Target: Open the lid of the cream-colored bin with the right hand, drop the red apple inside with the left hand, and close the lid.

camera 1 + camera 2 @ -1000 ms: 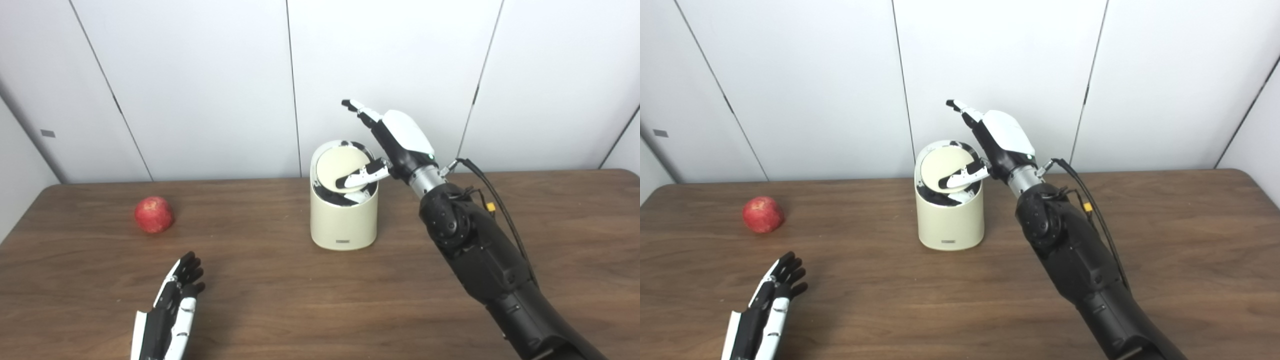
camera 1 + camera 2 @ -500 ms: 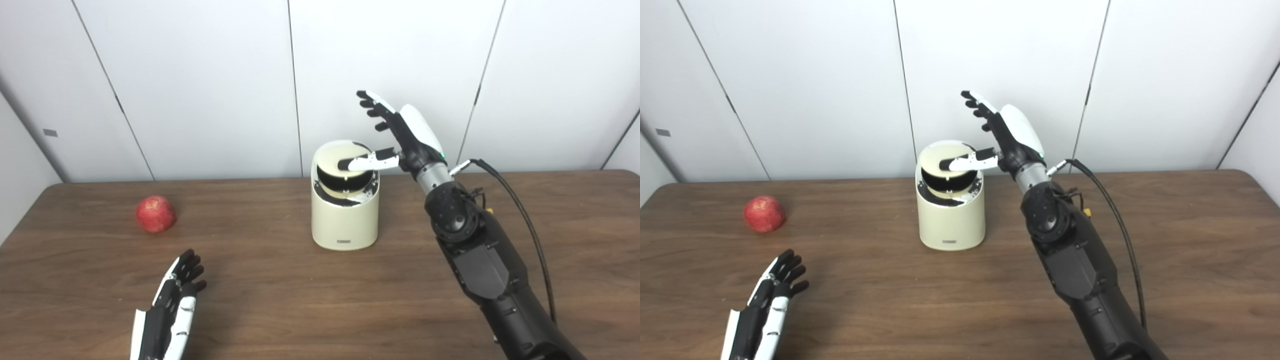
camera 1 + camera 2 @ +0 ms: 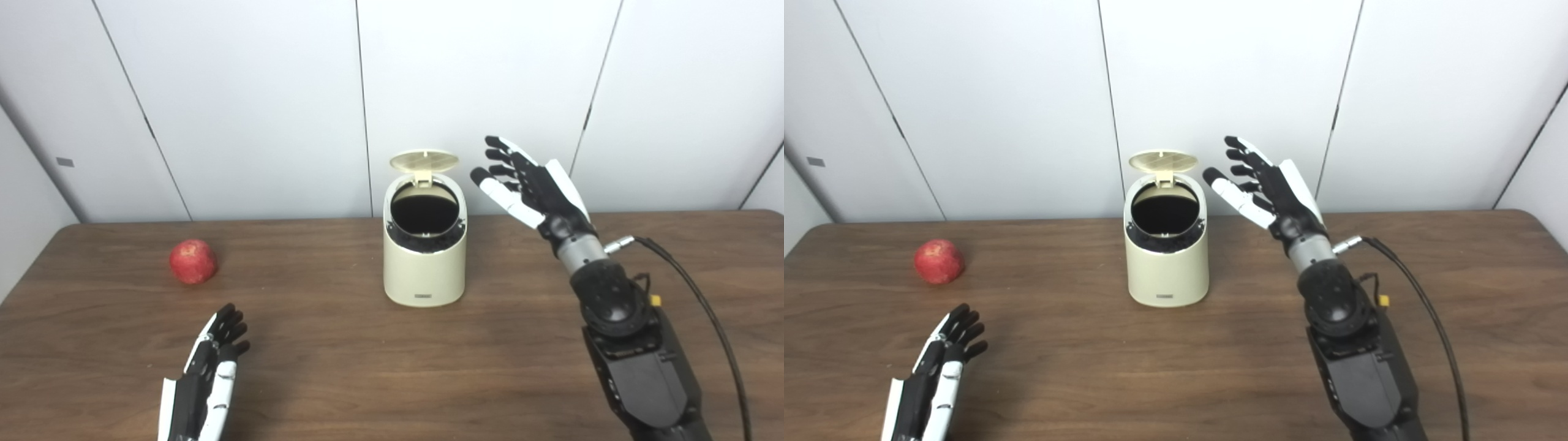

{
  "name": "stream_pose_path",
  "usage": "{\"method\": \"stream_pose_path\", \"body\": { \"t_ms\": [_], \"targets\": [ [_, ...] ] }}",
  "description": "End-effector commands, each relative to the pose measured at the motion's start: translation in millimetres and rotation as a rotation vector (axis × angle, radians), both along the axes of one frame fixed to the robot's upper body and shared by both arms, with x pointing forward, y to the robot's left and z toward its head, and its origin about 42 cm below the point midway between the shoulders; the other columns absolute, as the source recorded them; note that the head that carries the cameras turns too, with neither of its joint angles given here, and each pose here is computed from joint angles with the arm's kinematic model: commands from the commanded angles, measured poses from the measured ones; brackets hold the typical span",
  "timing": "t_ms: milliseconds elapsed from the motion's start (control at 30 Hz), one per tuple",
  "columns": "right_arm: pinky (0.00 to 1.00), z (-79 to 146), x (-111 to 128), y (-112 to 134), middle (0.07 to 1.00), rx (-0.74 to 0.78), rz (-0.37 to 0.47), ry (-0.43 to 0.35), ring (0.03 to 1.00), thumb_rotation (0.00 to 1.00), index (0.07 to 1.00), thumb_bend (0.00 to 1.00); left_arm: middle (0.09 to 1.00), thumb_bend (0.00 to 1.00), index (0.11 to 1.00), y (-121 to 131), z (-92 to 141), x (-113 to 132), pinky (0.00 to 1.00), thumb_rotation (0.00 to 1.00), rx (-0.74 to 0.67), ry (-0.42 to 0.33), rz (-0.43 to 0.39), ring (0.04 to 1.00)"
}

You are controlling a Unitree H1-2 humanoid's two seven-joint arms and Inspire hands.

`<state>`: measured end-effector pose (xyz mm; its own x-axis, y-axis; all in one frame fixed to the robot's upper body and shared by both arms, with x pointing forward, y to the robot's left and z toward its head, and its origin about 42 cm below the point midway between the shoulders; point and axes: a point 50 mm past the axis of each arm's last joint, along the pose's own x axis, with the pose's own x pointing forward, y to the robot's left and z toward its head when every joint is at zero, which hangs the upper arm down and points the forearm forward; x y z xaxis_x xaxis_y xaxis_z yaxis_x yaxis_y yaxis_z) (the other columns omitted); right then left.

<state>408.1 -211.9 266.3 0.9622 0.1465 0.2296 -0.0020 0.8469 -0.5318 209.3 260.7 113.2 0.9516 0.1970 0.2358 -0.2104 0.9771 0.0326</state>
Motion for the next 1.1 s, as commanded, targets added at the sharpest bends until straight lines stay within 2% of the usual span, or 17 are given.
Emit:
{"method": "stream_pose_path", "body": {
  "t_ms": [0,167,233,433,500,567,700,800,967,1067],
  "targets": [
    [0.77,17.3,-9.8,-12.0,0.87,0.008,0.003,-0.082,0.839,0.82,0.879,0.46,0.887,0.44,0.917,-11.7,-21.4,-14.9,0.82,0.77,-0.053,0.06,0.016,0.868],
    [0.79,-7.2,-42.7,-44.1,0.882,0.061,-0.015,-0.054,0.859,0.84,0.902,0.52,0.883,0.45,0.911,-7.1,-20.5,-16.2,0.82,0.75,-0.052,0.054,0.016,0.868],
    [0.8,-17.7,-59.1,-55.1,0.896,0.085,-0.018,-0.041,0.865,0.87,0.913,0.51,0.884,0.45,0.91,-4.9,-19.9,-17.1,0.82,0.75,-0.048,0.054,0.018,0.87],
    [0.78,-43.2,-95.3,-70.8,0.895,0.103,-0.031,-0.047,0.865,0.88,0.916,0.5,0.889,0.44,0.914,0.4,-18.2,-18.7,0.81,0.74,-0.039,0.054,0.019,0.87],
    [0.8,-51.6,-103.7,-71.4,0.896,0.163,-0.017,-0.045,0.868,0.88,0.91,0.52,0.89,0.44,0.916,1.3,-16.9,-19.2,0.81,0.73,-0.037,0.055,0.019,0.871],
    [0.8,-60.6,-111.9,-68.6,0.894,0.223,-0.005,-0.035,0.872,0.82,0.895,0.53,0.889,0.45,0.913,1.9,-16.0,-19.7,0.81,0.72,-0.036,0.057,0.022,0.87],
    [0.83,-77.8,-127.6,-60.3,0.9,0.297,0.007,0.004,0.894,0.8,0.894,0.53,0.888,0.45,0.914,4.3,-14.1,-20.5,0.81,0.7,-0.021,0.056,0.023,0.872],
    [0.84,-86.1,-136.1,-52.2,0.897,0.345,0.004,0.027,0.889,0.8,0.899,0.53,0.867,0.47,0.902,5.7,-12.4,-22.4,0.77,0.68,0.008,0.053,0.028,0.842],
    [0.88,-100.8,-147.0,-48.8,0.919,0.396,0.001,0.045,0.908,0.8,0.928,0.52,0.857,0.48,0.896,3.3,-7.6,-26.2,0.74,0.54,-0.014,0.051,0.035,0.82],
    [0.89,-105.7,-149.7,-51.8,0.929,0.407,-0.002,0.041,0.922,0.8,0.931,0.51,0.854,0.51,0.889,2.9,-1.2,-26.3,0.71,0.48,-0.009,0.043,0.043,0.812]
  ]
}}
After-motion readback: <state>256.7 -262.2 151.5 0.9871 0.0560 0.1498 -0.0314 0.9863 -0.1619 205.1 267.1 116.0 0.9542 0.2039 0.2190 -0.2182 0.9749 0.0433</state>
